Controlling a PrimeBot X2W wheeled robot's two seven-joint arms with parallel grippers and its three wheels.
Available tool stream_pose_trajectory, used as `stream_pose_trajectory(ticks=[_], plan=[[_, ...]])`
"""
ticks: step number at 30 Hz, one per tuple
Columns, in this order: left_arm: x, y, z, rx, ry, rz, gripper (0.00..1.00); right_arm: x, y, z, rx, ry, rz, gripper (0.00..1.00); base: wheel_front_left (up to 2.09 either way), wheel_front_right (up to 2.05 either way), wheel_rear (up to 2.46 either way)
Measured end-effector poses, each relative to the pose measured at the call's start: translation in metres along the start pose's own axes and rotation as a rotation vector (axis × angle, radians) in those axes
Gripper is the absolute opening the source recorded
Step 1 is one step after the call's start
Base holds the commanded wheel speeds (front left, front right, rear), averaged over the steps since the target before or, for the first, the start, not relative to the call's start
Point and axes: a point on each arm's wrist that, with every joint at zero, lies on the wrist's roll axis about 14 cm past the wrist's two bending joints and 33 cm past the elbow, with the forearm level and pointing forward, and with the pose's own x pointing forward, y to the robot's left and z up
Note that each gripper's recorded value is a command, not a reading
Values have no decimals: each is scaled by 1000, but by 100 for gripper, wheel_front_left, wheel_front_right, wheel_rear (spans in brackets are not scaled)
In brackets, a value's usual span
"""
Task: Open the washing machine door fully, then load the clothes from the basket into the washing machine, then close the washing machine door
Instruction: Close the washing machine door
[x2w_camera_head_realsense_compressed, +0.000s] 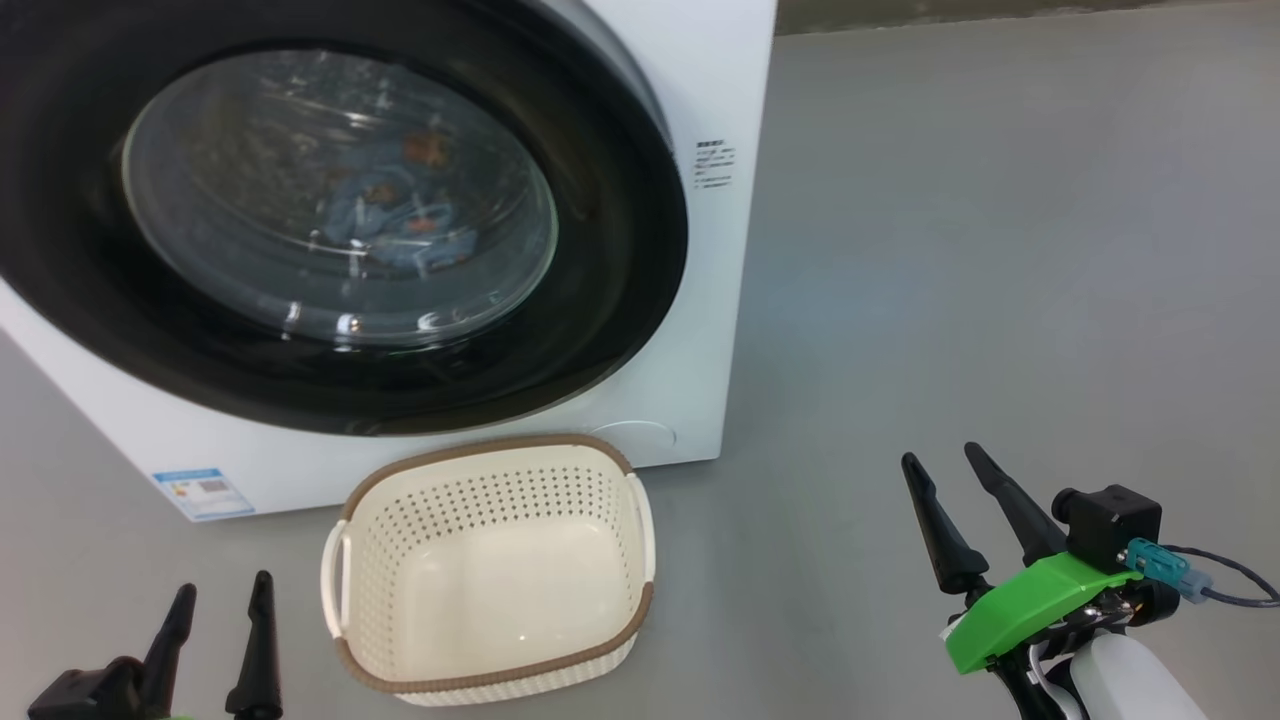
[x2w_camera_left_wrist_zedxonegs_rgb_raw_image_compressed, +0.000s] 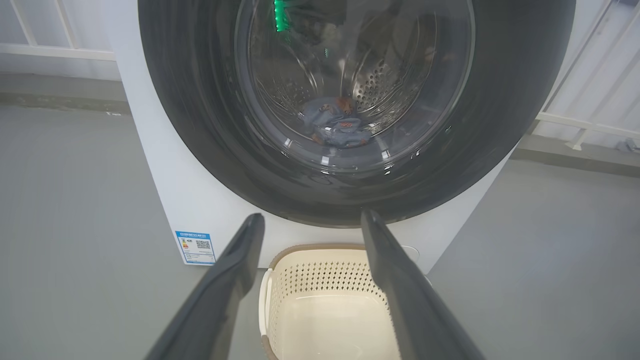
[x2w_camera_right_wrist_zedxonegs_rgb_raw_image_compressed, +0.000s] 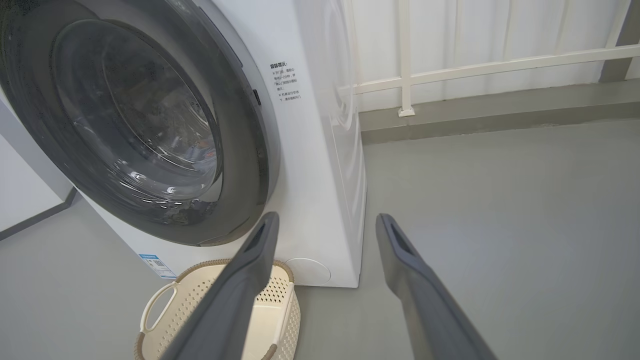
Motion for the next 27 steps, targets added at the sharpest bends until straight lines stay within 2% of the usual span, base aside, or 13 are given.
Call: stream_pose_trajectory(ticks=[12, 27], plan=[[2, -4, -1, 24, 6, -15, 100, -26, -29, 14, -11, -38, -82, 100, 0, 0, 0], [-7, 11, 2, 56, 1, 23, 100, -35, -34, 7, -5, -25, -101, 100, 0, 0, 0]])
